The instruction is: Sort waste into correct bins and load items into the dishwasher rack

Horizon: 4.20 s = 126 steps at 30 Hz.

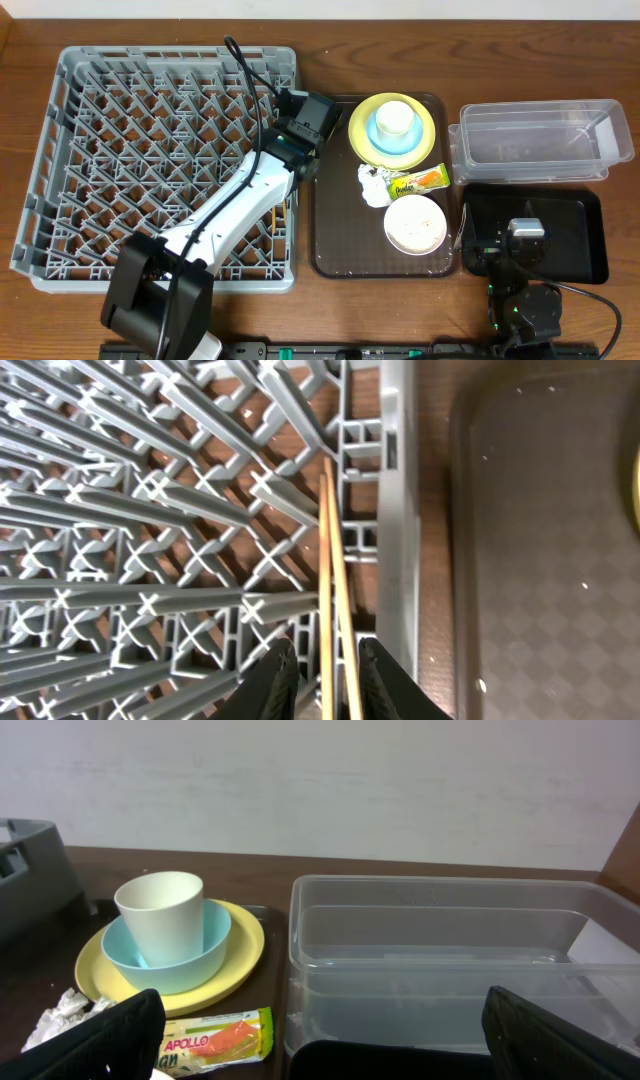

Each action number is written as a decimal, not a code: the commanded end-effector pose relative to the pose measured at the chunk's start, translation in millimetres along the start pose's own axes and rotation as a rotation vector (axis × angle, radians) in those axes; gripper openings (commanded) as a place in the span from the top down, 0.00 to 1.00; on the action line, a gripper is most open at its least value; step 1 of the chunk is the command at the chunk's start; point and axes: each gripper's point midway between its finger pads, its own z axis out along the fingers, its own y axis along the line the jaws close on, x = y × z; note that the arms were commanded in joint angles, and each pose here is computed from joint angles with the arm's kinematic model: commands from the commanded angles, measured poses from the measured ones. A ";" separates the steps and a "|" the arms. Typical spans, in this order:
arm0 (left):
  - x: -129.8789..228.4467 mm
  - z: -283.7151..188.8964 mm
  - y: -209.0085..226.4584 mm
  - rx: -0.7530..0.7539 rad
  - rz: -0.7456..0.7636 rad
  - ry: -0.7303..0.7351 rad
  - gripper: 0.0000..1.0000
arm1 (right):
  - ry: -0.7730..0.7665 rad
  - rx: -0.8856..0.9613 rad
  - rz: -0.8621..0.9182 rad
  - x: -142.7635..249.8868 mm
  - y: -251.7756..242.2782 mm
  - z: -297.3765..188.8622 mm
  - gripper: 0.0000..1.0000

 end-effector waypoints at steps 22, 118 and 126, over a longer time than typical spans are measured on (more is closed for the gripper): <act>18.0 -62.6 -95.9 0.546 0.042 0.080 0.75 | 0.005 0.007 -0.005 1.7 -1.7 0.2 0.01; 50.6 69.2 -141.6 0.366 0.111 0.092 0.72 | 0.006 0.007 -0.005 1.9 -1.7 0.2 0.01; 47.6 59.1 -113.6 0.329 0.128 0.127 0.73 | 0.006 0.007 -0.005 1.9 -1.7 0.2 0.01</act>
